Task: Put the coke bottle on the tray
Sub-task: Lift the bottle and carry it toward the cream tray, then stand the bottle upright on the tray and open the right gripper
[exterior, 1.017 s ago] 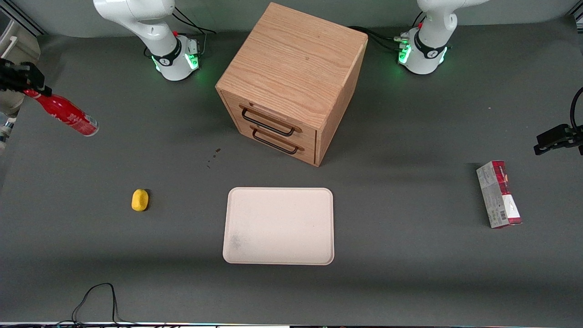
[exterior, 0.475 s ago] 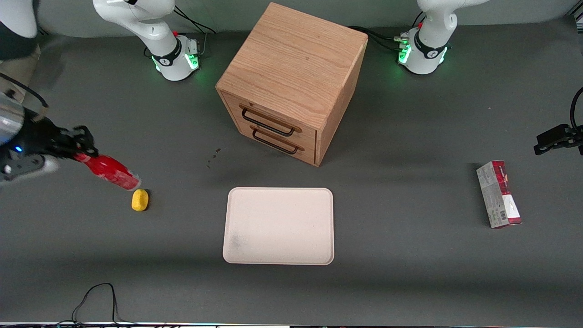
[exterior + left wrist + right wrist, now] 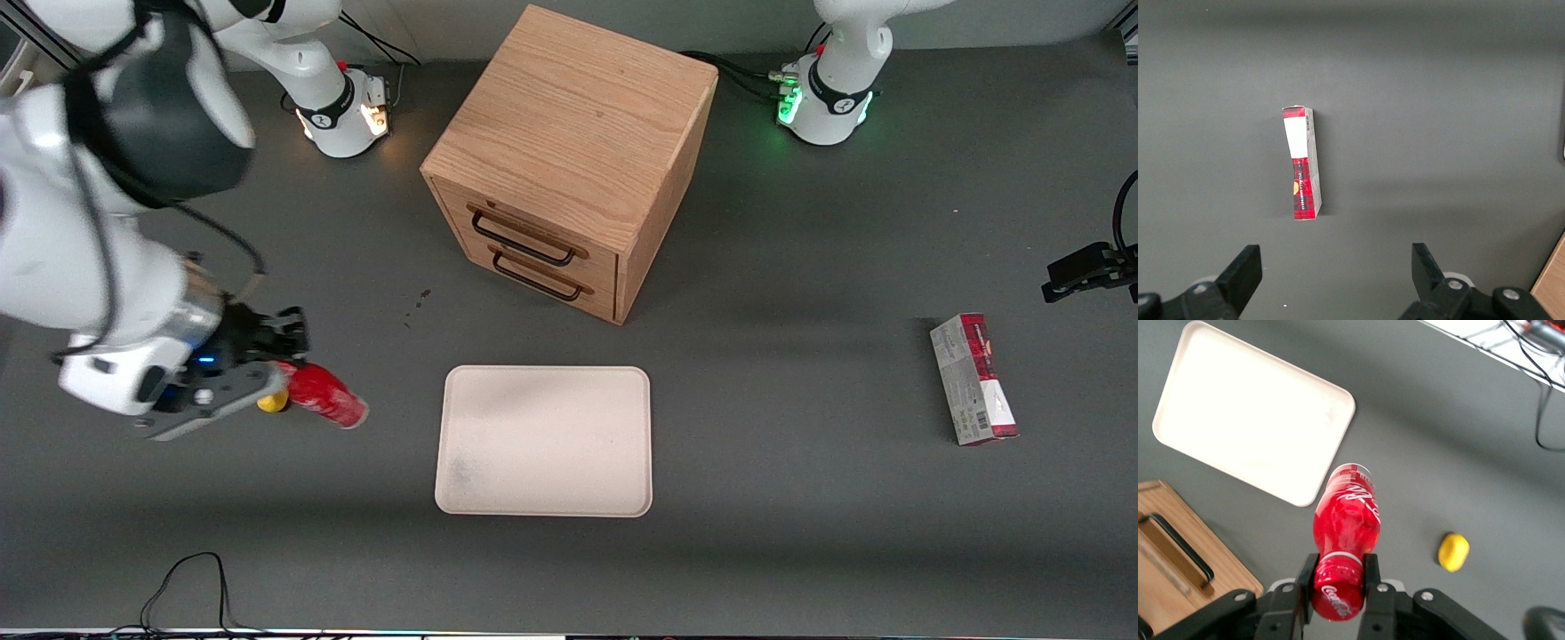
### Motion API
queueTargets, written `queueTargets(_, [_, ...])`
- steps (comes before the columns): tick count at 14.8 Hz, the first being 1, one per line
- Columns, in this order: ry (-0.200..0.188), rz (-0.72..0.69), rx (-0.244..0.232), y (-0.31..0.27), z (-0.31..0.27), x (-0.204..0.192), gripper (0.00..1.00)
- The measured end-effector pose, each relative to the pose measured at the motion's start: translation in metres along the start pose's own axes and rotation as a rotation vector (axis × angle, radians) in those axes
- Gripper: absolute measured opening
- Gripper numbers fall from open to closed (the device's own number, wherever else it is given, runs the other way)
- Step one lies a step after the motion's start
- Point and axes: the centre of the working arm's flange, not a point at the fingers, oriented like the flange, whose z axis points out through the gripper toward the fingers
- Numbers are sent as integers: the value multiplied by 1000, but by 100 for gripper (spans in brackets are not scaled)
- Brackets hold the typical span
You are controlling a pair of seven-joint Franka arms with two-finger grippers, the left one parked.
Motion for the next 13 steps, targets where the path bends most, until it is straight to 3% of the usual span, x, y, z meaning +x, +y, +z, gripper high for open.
queueTargets(3, [24,-21,-2,-44,18,18,31])
queueTargets(8, [43,-35,1,-62,40,33,31])
queueTargets(13, [33,-36,8,-62,112,61,31])
